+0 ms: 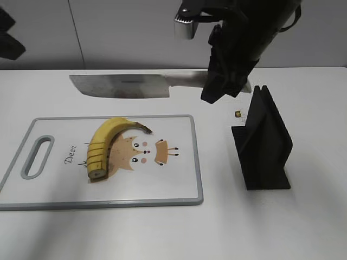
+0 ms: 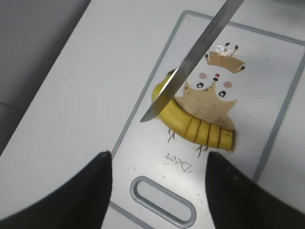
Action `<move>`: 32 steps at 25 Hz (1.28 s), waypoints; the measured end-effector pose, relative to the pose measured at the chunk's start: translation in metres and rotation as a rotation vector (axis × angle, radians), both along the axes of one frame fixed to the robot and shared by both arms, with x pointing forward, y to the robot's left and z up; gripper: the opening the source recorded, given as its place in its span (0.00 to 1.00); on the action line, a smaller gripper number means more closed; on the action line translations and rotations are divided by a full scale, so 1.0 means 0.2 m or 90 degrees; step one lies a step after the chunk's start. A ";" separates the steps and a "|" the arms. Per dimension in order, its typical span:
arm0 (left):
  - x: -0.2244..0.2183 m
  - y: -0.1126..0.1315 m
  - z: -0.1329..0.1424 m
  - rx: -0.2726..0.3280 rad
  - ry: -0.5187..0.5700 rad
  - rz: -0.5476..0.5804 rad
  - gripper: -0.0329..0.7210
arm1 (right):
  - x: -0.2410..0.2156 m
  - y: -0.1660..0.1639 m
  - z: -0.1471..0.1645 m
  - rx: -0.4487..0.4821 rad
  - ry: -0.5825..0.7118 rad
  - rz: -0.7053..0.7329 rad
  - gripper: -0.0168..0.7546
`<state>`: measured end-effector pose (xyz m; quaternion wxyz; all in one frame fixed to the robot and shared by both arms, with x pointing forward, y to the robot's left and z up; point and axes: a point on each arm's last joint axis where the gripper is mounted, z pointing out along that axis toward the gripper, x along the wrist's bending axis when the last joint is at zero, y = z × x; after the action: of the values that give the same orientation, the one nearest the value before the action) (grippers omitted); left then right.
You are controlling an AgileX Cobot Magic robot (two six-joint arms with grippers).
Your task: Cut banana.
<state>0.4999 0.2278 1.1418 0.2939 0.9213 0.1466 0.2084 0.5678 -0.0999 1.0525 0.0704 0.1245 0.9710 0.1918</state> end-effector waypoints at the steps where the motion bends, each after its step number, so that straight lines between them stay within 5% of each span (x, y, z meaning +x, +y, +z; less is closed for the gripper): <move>1: 0.04 -0.02 -0.02 0.008 0.010 -0.015 0.84 | 0.01 0.01 -0.01 0.004 0.005 0.006 0.23; 10: 0.23 -0.14 -0.27 0.083 0.082 -0.119 0.84 | 0.05 0.09 -0.08 0.029 0.012 0.072 0.23; 24: 0.36 -0.14 -0.49 0.139 0.129 -0.123 0.82 | 0.08 0.15 -0.14 0.045 0.006 0.115 0.23; 27: 0.37 -0.14 -0.51 0.140 0.133 -0.123 0.73 | 0.09 0.16 -0.18 0.041 0.020 0.114 0.23; 32: 0.37 -0.14 -0.53 0.141 0.147 -0.126 0.42 | 0.09 0.16 -0.20 0.043 0.023 0.111 0.23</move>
<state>0.5742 0.1995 1.0352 0.1911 0.9756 0.0644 0.0865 0.5864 -0.0674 1.0127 0.0319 0.0449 0.9722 0.2274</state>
